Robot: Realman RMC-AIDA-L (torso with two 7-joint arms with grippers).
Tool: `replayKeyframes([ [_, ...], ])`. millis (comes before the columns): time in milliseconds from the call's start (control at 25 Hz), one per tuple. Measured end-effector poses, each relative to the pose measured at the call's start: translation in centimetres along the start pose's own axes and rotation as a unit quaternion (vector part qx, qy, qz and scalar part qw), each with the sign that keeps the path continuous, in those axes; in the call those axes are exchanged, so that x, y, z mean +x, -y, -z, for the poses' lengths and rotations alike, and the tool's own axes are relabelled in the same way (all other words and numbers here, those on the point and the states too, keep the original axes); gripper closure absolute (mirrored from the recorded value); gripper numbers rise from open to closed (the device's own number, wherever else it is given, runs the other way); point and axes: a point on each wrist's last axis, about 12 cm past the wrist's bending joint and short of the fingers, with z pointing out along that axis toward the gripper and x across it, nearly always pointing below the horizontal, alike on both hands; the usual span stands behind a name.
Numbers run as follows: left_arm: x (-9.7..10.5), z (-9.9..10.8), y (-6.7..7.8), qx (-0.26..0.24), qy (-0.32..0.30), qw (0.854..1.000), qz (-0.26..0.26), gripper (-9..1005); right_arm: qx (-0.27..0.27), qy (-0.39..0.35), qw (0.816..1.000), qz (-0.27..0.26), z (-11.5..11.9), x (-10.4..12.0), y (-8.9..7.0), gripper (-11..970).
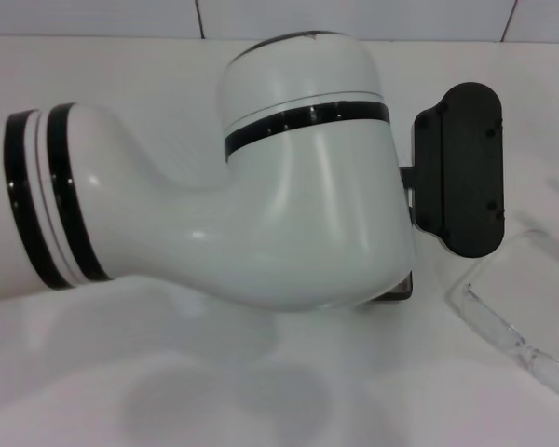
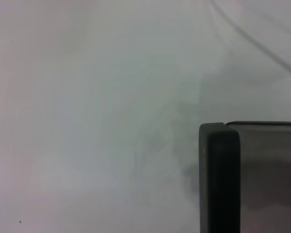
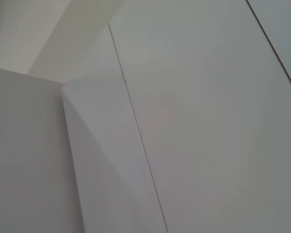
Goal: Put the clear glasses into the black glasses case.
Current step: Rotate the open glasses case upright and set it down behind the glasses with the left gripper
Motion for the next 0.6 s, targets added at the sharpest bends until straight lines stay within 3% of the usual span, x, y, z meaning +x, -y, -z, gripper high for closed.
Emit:
replayKeyframes([
  [600,-0.4,0.0,0.3,-0.003,-0.001,1.000,-0.011,802,0.003,0.011,1.000,0.004,1.1,-0.3,-0.6,220],
])
